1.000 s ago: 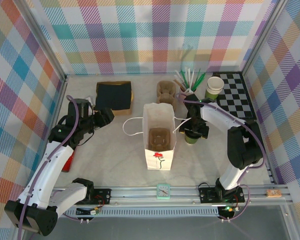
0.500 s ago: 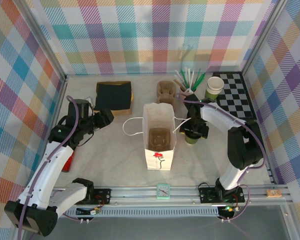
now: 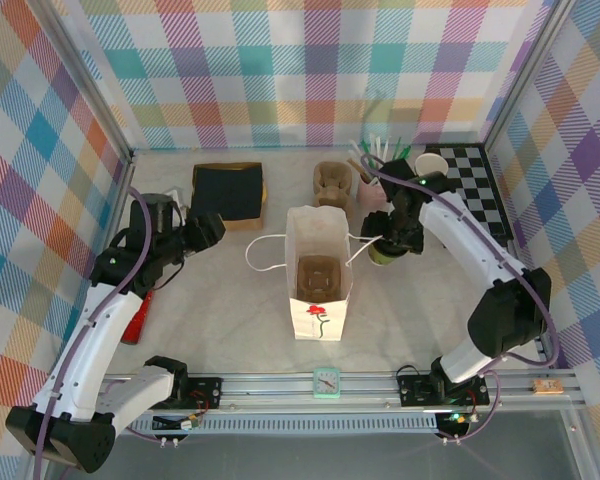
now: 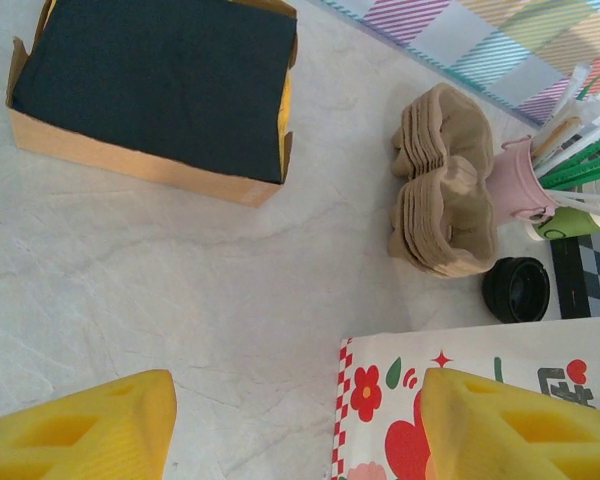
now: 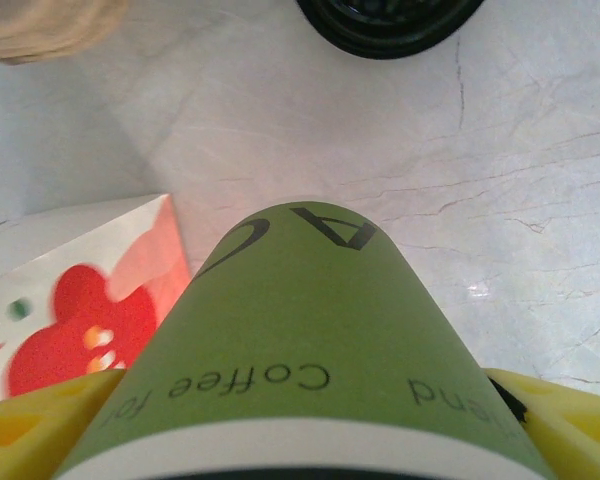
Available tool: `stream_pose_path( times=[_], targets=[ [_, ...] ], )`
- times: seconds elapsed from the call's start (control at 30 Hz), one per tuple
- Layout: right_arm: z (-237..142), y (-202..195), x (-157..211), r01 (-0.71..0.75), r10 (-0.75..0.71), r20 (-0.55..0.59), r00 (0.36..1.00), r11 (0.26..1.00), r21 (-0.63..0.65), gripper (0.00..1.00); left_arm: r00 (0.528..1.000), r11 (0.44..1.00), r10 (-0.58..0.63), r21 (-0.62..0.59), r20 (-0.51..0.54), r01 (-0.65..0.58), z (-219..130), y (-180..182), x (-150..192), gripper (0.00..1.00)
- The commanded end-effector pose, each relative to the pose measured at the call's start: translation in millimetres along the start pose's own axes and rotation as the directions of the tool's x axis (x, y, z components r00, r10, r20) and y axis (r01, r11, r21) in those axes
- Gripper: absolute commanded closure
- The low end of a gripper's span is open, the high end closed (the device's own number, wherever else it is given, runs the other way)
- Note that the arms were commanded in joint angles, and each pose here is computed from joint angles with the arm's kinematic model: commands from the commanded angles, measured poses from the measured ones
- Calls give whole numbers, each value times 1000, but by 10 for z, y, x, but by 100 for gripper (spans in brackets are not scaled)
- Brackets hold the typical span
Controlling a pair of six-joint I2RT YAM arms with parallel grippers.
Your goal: Pack the takeout coffee
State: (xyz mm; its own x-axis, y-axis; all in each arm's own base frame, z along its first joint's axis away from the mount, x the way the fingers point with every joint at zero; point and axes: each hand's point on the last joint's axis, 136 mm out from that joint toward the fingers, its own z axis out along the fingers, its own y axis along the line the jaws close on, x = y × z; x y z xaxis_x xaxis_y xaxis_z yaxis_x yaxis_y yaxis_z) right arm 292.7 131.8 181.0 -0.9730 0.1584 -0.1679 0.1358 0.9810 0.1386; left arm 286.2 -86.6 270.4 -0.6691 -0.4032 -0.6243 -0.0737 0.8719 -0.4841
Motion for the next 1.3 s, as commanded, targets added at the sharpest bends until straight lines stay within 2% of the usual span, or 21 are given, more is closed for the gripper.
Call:
stream_pose_path(
  times=[0.0,0.33,0.63,0.77,1.03,1.27],
  targets=[
    [-378,28,182,73,-73,-26,997,997,-25,27,1000,1000,20,9,19,-20,-78,-36,-67,34],
    [-1304,344,363,226,-216,77,973,964,-143,27,999,999,39,18,23,-39,-133,-31,-31,34],
    [-1951,255,328,259,-230,210,950,958,-120,29,998,999,49,23,42,-50,-228,-29,-26,34],
    [-2087,403,360,299,-251,237,938,934,-195,31,998,997,55,43,36,-56,-244,-64,-14,34],
    [-2156,853,580,390,-333,213,918,856,-340,31,997,988,76,136,15,-78,-222,-226,31,33],
    [-2057,1075,723,405,-373,158,915,842,-356,31,996,981,89,170,5,-89,-231,-300,53,32]
  ],
)
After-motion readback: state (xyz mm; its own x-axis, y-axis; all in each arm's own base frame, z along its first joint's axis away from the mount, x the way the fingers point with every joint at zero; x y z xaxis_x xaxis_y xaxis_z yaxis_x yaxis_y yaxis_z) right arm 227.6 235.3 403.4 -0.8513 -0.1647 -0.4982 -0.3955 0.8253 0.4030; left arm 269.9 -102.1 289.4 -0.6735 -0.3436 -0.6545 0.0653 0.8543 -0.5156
